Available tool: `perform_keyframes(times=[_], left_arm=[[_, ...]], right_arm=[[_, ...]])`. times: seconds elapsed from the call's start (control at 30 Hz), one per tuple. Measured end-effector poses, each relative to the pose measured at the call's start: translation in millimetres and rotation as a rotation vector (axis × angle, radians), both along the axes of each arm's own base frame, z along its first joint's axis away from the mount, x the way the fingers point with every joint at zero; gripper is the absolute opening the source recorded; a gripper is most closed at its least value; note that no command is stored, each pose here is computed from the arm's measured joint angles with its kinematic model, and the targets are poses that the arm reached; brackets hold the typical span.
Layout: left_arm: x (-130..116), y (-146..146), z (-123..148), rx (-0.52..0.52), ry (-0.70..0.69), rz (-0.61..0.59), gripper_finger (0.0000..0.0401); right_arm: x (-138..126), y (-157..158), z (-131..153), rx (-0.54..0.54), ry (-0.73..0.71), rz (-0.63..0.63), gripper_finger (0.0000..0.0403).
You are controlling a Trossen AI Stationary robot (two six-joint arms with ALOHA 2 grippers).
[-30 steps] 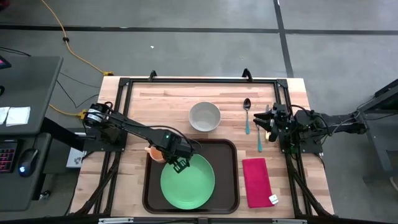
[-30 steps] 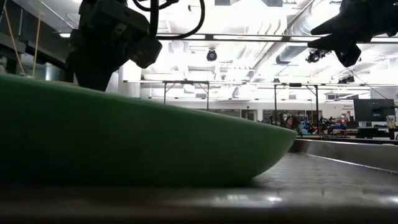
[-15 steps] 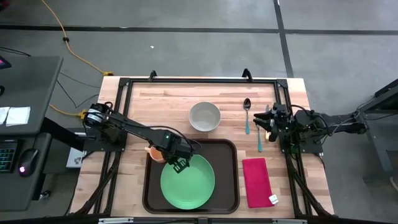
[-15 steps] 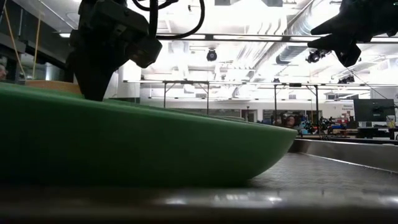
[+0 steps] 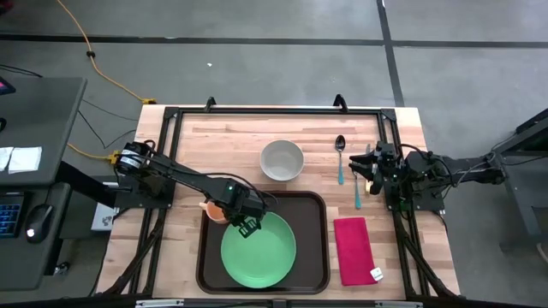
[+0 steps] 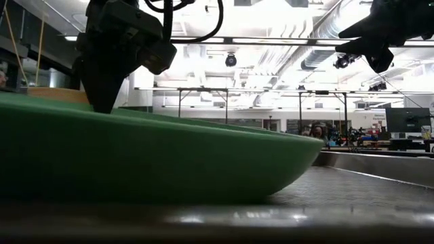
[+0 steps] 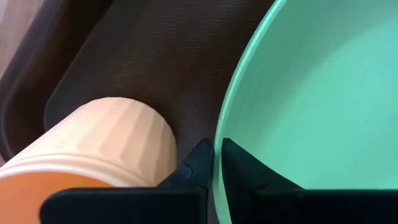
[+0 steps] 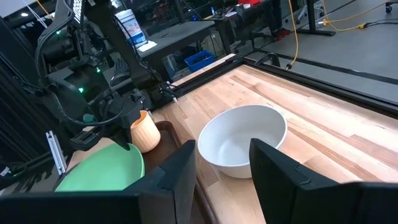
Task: Set up tray
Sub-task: Put the green plate in the center of the brown tray, then stack the white bowl on top of the green plate on the brown tray
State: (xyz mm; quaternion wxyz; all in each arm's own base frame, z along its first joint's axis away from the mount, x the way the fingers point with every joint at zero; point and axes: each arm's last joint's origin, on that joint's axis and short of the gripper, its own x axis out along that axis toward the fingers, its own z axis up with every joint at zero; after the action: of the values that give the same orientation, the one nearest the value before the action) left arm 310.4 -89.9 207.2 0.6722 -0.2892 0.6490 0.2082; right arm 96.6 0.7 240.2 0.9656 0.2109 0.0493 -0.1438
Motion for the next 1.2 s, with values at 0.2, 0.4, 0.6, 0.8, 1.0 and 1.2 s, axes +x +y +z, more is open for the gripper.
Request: perform_keyframes(times=[0.2,0.4,0.6,0.8,1.0,1.2], left_arm=[[0,0,0,-0.001,-0.003,-0.007,0.0069],[0,0,0,-0.001,-0.004,-0.007,0.0069],[1,0,0,-0.002,-0.008,-0.007,0.0069],[5,-1,5,-0.020,-0.072,-0.007,0.0069],[7,-2,20,-0.026,-0.110,-0.003,0.0069],[22,0,56,0.008,-0.239,-0.048,0.0069]], right_arm=[[0,0,0,0.000,0.000,0.000,0.0129],[0,0,0,0.000,0.001,0.000,0.0129],[0,0,0,0.000,0.001,0.000,0.0129],[0,0,0,0.000,0.001,0.000,0.0129],[0,0,0,-0.001,0.002,0.000,0.0129],[0,0,0,0.000,0.002,0.000,0.0129]])
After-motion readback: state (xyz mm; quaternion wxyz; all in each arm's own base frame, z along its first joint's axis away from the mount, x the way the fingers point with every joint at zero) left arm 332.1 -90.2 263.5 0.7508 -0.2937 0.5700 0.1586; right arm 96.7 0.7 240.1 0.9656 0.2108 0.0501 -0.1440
